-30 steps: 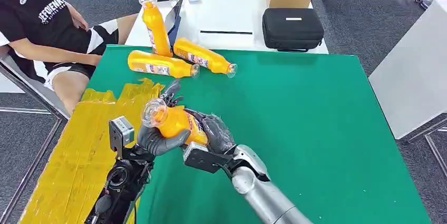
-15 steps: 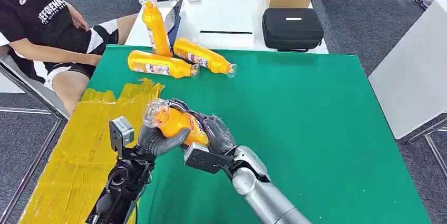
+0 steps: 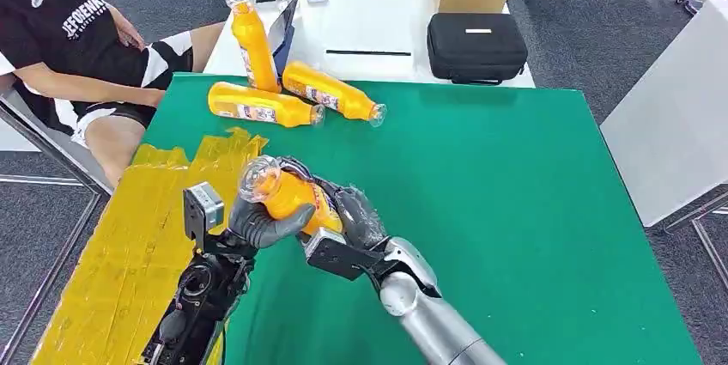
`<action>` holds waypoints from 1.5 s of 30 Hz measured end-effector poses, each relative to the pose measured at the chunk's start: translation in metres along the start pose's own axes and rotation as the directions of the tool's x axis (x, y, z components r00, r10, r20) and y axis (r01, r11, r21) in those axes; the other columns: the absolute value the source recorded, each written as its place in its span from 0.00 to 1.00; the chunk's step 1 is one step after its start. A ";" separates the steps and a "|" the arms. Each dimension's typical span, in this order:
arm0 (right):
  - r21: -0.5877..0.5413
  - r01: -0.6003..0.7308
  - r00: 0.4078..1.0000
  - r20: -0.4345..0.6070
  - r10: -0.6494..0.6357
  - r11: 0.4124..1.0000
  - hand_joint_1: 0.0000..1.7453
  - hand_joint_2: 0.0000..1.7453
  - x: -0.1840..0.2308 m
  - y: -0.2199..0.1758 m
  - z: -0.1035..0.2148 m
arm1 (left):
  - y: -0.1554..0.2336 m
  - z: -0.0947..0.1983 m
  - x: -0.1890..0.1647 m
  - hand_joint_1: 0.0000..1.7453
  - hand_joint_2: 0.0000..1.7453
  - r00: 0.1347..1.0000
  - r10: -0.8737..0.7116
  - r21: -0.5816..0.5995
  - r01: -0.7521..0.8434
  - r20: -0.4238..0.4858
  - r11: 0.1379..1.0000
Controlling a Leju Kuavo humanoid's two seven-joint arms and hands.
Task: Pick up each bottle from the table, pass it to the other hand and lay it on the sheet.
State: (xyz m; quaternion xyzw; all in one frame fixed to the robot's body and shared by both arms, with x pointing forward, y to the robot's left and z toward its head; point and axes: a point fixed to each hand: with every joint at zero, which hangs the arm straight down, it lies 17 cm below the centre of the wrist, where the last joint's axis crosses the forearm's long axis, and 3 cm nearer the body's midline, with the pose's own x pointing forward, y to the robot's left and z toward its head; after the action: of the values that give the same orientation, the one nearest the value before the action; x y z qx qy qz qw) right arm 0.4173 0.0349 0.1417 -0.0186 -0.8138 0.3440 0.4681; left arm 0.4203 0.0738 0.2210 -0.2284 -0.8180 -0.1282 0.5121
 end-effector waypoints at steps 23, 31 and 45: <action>-0.257 0.154 0.988 0.041 -0.148 0.954 0.00 1.00 0.011 -0.091 0.038 | 0.080 0.008 -0.025 1.00 1.00 0.686 -0.698 0.170 0.727 -0.203 0.665; -0.407 0.248 0.968 0.063 -0.244 0.879 0.00 1.00 0.007 -0.140 0.059 | 0.148 0.018 0.003 1.00 1.00 -0.125 -0.922 0.123 0.976 -0.366 -0.182; -0.428 0.247 0.968 0.065 -0.243 0.869 0.00 1.00 0.005 -0.156 0.070 | 0.194 0.042 -0.096 1.00 1.00 -0.494 -0.849 -0.241 0.861 -0.189 -0.448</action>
State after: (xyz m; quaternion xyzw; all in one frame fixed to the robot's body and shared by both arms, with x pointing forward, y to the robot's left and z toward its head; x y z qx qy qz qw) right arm 0.4062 -0.1205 0.2131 -0.0172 -0.8675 0.0928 0.4884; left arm 0.5216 0.2366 0.1116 0.6111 -0.5292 -0.5184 0.2787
